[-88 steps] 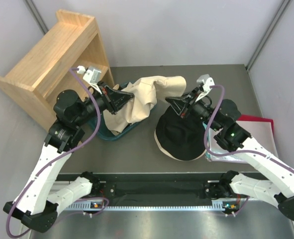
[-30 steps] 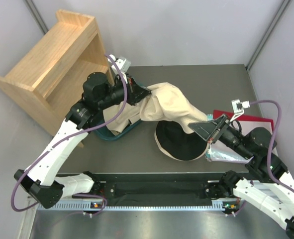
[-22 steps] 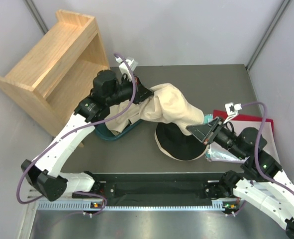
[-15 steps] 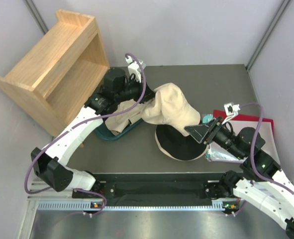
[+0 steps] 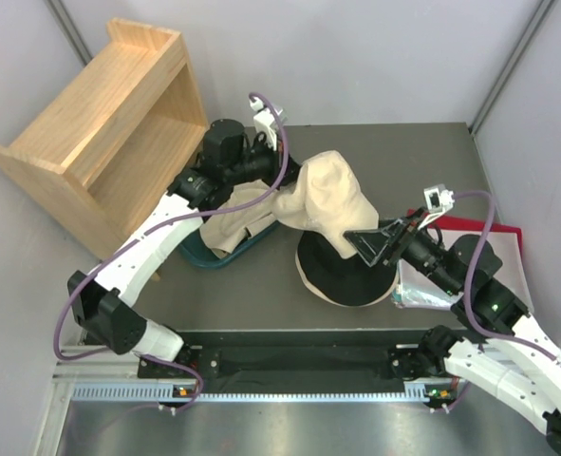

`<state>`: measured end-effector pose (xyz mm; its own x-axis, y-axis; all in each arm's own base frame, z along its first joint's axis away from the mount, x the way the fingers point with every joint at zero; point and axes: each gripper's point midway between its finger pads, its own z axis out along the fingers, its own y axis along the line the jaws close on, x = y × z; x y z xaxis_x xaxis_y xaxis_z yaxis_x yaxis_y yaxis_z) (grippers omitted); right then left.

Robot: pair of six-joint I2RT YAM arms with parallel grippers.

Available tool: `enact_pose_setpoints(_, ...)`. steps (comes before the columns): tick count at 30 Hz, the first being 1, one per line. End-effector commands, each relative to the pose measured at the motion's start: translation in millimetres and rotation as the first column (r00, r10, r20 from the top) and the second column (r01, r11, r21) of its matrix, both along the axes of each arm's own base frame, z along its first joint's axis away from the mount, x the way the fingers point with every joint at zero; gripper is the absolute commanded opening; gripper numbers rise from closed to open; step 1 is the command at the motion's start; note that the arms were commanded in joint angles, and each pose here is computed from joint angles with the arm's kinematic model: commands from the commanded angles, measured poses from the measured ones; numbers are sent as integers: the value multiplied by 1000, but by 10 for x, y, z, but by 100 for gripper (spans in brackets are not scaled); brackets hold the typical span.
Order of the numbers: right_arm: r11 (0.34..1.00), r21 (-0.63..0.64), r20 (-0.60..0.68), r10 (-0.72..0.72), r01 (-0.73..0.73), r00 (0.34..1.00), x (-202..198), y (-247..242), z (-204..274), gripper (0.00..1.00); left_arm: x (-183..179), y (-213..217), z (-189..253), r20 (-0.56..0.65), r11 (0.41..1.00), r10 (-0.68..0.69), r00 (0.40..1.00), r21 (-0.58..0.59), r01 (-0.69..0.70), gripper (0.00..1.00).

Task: Stack the hats

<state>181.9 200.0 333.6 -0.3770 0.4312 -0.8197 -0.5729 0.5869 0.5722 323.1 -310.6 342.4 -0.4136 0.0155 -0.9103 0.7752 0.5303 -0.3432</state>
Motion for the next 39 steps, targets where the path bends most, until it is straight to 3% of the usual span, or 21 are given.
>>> enact_pose_setpoints(1, 987, 97, 126, 117, -130, 985, -166, 141, 350, 84, 134, -24, 317, 66, 999, 37, 997, -40, -34, 0)
enact_pose_setpoints(7, 960, 169, 181, 194, -225, 964, -363, 176, 402, 85, 132, -84, 295, 45, 1000, -5, 999, -16, 6, 0)
enact_pose_setpoints(15, 948, 141, 132, 269, -287, 954, -412, 318, 265, 84, -68, -25, 274, 65, 986, -130, 989, 109, 122, 0)
enact_pose_setpoints(23, 898, 165, 131, 391, -409, 911, -591, 574, 227, 84, -257, 42, 323, 78, 972, -194, 978, 146, 182, 0)
enact_pose_setpoints(29, 956, 112, 90, 263, -272, 961, -445, 443, 210, 88, -292, -50, 144, 48, 964, -222, 974, 163, 212, 0)
enact_pose_setpoints(33, 998, 12, -33, 62, -62, 998, -191, 177, -108, 96, -267, -206, -34, 44, 957, -234, 971, 184, 222, 0)
enact_pose_setpoints(39, 985, -94, -36, -148, 144, 988, 35, -165, -148, 100, -361, -389, -70, 90, 942, -298, 950, 186, 278, 0)
